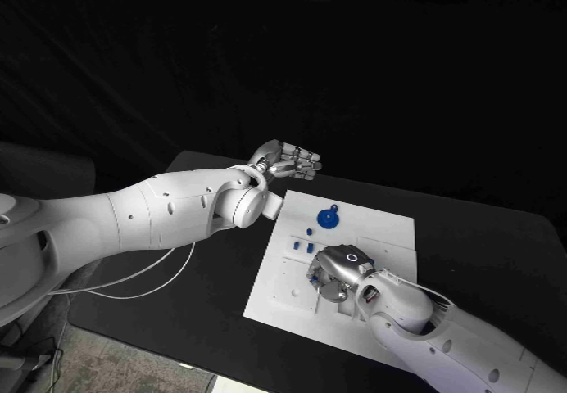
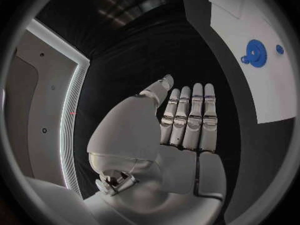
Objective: Assemble the parts on the task board
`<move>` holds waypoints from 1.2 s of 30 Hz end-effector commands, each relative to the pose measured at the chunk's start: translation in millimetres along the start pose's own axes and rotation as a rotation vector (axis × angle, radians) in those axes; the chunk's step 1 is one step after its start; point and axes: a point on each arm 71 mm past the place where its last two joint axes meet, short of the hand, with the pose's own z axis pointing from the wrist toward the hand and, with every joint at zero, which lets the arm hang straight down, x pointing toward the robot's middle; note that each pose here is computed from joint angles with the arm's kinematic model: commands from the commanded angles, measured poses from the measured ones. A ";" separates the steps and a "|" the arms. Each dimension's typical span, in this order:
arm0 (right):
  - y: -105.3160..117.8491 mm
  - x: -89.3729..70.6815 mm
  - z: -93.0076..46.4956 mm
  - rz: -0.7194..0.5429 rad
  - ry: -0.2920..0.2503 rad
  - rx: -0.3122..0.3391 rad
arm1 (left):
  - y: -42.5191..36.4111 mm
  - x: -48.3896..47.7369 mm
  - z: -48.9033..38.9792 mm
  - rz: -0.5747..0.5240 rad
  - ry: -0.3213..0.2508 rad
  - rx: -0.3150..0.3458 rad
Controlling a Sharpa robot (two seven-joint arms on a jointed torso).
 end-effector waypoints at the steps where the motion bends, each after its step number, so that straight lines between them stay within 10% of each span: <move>1: 2.1 5.1 -0.8 -0.012 0.026 -0.003 | -2.5 2.0 0.7 -0.005 0.010 0.011; 36: -3.2 -2.8 -11.9 0.067 -0.064 -0.014 | -0.7 -0.5 0.0 -0.003 0.013 -0.005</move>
